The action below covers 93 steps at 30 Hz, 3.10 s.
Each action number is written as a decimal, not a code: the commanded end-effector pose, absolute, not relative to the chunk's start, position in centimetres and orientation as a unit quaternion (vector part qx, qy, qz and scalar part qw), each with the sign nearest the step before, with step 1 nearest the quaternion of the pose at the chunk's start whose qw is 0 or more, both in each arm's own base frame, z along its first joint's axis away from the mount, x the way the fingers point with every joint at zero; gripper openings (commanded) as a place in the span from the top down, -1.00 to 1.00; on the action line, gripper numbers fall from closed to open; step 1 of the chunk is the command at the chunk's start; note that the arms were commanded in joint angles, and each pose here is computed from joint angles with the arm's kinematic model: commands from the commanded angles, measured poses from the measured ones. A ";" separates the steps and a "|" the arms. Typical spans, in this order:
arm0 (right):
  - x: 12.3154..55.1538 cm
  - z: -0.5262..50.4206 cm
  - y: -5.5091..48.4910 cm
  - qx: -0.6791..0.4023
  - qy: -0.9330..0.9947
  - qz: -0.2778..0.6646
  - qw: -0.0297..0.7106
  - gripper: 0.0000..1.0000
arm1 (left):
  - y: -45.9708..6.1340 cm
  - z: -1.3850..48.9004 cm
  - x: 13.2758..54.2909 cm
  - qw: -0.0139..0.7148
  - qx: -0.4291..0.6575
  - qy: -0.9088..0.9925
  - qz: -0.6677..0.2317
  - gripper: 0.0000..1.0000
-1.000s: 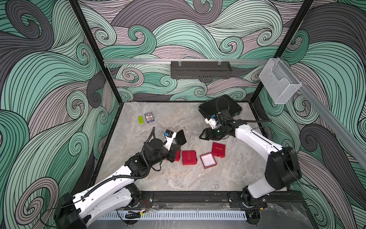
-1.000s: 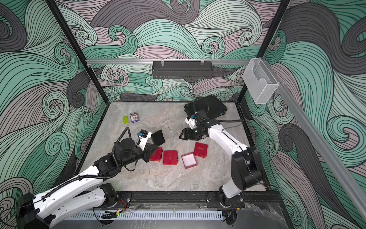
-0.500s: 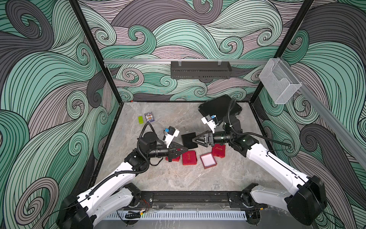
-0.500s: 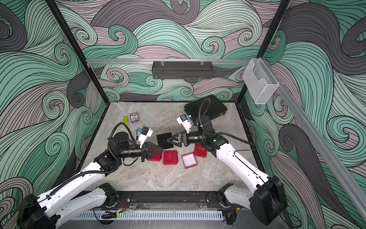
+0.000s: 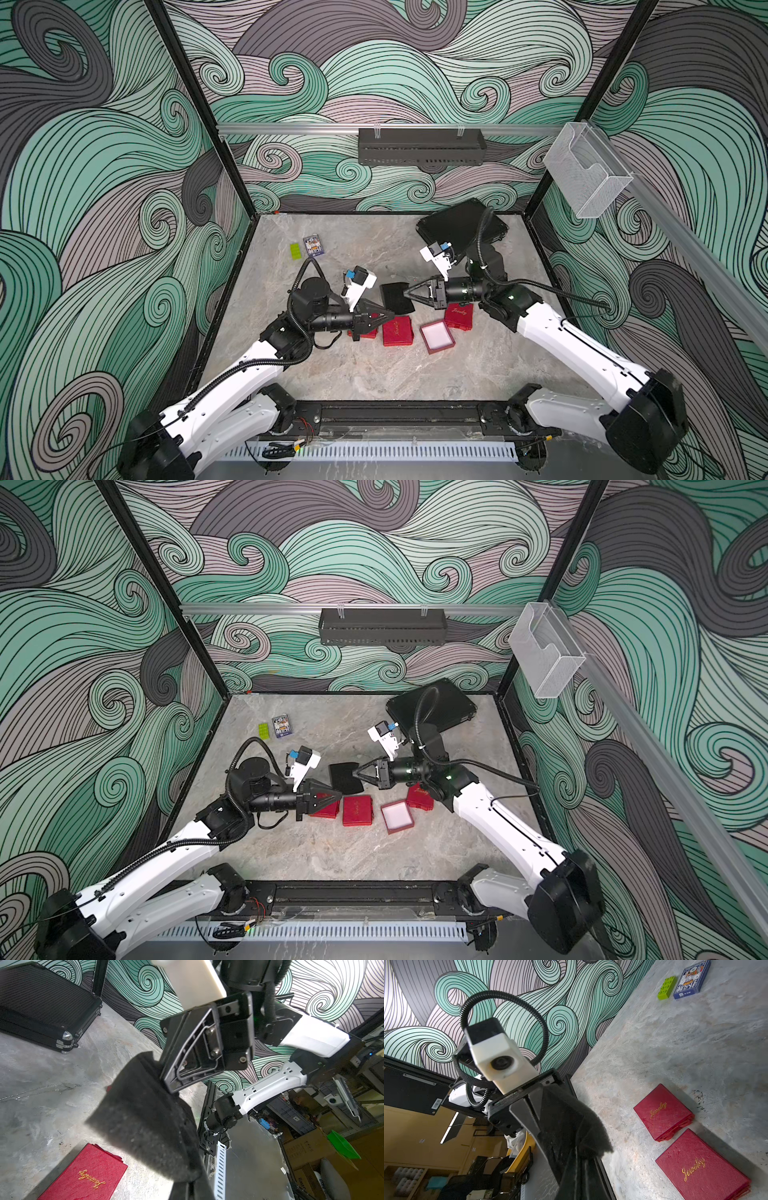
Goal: Take the necklace out of the lift-off lid jewelry box
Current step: Place the inner lining in the jewelry box, then adjust the lid at the center of the board.
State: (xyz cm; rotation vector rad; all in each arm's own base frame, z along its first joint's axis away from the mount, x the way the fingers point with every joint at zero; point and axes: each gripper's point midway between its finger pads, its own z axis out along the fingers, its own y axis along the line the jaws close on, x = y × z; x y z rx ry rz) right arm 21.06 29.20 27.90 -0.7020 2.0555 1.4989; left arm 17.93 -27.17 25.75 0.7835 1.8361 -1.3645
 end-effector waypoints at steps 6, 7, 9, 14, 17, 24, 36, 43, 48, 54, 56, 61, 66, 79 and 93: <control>20.3 27.1 26.4 -0.250 0.790 0.480 0.288 1.00 | -26.9 25.4 19.5 0.371 0.285 0.729 -0.500 0.77; 20.8 26.8 25.8 -0.243 0.802 0.458 0.296 1.00 | -26.7 25.0 19.8 0.368 0.279 0.740 -0.489 0.59; 21.4 25.2 24.3 -0.228 0.834 0.406 0.296 1.00 | -26.2 24.5 20.3 0.368 0.267 0.756 -0.470 0.09; 22.8 21.2 20.3 -0.192 0.899 0.273 0.284 1.00 | -25.0 22.9 21.2 0.377 0.243 0.785 -0.428 0.06; 22.7 19.1 19.0 -0.186 0.917 0.232 0.266 1.00 | -24.4 22.0 21.7 0.382 0.233 0.797 -0.405 0.06; 22.5 14.8 17.4 -0.158 0.944 0.182 0.224 1.00 | -24.3 20.3 21.8 0.373 0.234 0.808 -0.391 0.06; 21.8 9.1 16.8 -0.126 0.973 0.145 0.131 1.00 | -24.4 17.8 20.9 0.352 0.246 0.814 -0.391 0.07; 22.2 7.9 17.1 -0.130 0.974 0.138 0.121 1.00 | -24.8 16.8 20.2 0.338 0.260 0.816 -0.391 0.08; 21.9 6.6 17.3 -0.131 0.978 0.135 0.094 1.00 | -25.1 16.2 19.8 0.329 0.268 0.817 -0.391 0.10; 21.3 4.9 17.6 -0.130 0.981 0.133 0.061 1.00 | -26.0 14.9 19.1 0.306 0.284 0.822 -0.386 0.13; 21.3 4.5 17.8 -0.130 0.981 0.134 0.055 1.00 | -26.3 14.4 18.9 0.300 0.289 0.825 -0.382 0.14; 21.3 3.9 18.1 -0.130 0.982 0.128 0.048 1.00 | -27.2 13.6 18.2 0.288 0.303 0.827 -0.377 0.21; 21.5 3.9 17.9 -0.124 0.984 0.117 0.052 1.00 | -28.9 12.3 17.3 0.266 0.313 0.828 -0.382 0.46; 21.6 4.6 16.8 -0.091 0.988 0.096 0.082 1.00 | -34.5 7.7 16.6 0.213 0.339 0.859 -0.319 1.00; 20.2 4.7 16.3 -0.086 0.987 0.108 0.082 1.00 | -36.6 4.6 19.1 0.207 0.329 0.893 -0.225 1.00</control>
